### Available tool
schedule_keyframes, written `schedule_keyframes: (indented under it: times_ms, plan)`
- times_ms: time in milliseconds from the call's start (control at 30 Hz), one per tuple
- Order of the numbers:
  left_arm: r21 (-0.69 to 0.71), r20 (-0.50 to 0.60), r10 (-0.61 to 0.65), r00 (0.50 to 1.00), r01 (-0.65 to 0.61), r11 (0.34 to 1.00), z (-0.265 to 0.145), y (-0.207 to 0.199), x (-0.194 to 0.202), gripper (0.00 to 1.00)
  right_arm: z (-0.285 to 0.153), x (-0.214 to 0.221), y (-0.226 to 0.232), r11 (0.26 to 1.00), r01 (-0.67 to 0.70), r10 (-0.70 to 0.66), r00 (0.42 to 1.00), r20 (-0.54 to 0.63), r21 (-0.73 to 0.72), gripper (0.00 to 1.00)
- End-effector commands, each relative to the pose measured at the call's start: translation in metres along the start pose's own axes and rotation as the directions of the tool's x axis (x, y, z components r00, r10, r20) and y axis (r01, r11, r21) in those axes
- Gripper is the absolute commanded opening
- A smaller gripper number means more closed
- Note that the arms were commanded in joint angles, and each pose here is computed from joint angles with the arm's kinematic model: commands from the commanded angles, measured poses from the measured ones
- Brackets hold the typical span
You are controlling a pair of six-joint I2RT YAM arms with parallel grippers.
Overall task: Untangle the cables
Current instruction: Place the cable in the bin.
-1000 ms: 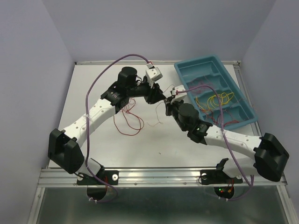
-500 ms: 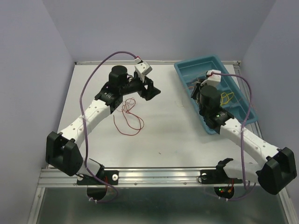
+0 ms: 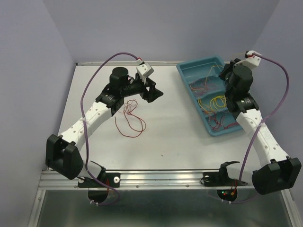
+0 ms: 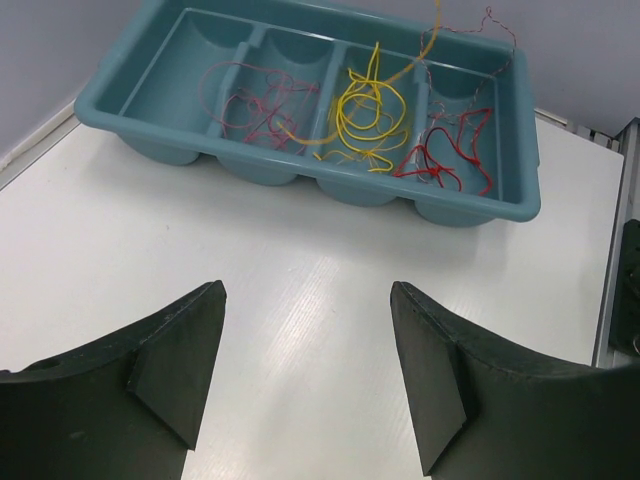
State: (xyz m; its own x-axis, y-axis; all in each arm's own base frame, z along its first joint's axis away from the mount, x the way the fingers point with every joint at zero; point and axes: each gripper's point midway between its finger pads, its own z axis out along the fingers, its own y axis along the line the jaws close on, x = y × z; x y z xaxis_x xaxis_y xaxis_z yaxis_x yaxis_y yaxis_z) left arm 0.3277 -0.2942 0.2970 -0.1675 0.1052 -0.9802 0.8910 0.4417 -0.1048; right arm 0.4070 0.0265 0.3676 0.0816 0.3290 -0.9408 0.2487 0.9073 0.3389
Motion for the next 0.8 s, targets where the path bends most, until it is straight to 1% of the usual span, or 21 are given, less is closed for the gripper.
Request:
schedule_keyframes:
  times_ms: [0, 167, 200, 267, 333, 400, 433, 500, 633, 767]
  plan:
    - [0.028, 0.064, 0.041, 0.997, -0.043, 0.999, -0.007, -0.010, -0.020, 0.78, 0.013, -0.020, -0.016, 0.996, -0.080, 0.080, 0.997, -0.004, -0.034, 0.01]
    - [0.038, 0.062, 0.041, 0.997, -0.043, 0.998, -0.006, -0.011, -0.019, 0.78, 0.036, 0.015, -0.059, 0.988, -0.151, 0.148, 0.982, -0.116, -0.012, 0.01]
    - [0.041, 0.061, 0.038, 0.997, -0.041, 0.998, -0.006, -0.012, -0.018, 0.78, 0.037, 0.032, -0.065, 0.987, -0.159, 0.156, 0.976, -0.152, -0.008, 0.01]
    - [0.042, 0.061, 0.038, 0.997, -0.041, 0.998, -0.006, -0.012, -0.018, 0.78, 0.043, 0.042, -0.078, 0.985, -0.175, 0.173, 0.972, -0.158, 0.001, 0.01]
    - [0.044, 0.060, 0.037, 0.998, -0.040, 0.998, -0.006, -0.012, -0.018, 0.78, 0.043, 0.064, -0.089, 0.982, -0.189, 0.187, 0.962, -0.198, 0.010, 0.01]
    - [0.047, 0.057, 0.036, 0.998, -0.038, 0.998, -0.005, -0.013, -0.016, 0.78, 0.044, 0.073, -0.093, 0.979, -0.202, 0.199, 0.960, -0.199, 0.008, 0.00]
    - [0.046, 0.060, 0.037, 0.998, -0.040, 0.998, -0.006, -0.013, -0.018, 0.78, 0.042, 0.084, -0.098, 0.979, -0.204, 0.202, 0.955, -0.216, 0.015, 0.01]
    - [0.049, 0.060, 0.037, 0.998, -0.040, 0.998, -0.006, -0.013, -0.018, 0.78, 0.043, 0.091, -0.101, 0.979, -0.205, 0.204, 0.954, -0.218, 0.018, 0.01]
    - [0.047, 0.060, 0.040, 0.997, -0.043, 0.998, -0.006, -0.012, -0.018, 0.78, 0.043, 0.122, -0.105, 0.974, -0.224, 0.217, 0.933, -0.288, 0.007, 0.01]
    - [0.048, 0.059, 0.041, 0.997, -0.044, 0.998, -0.006, -0.013, -0.017, 0.78, 0.045, 0.156, -0.113, 0.956, -0.293, 0.273, 0.898, -0.346, -0.005, 0.00]
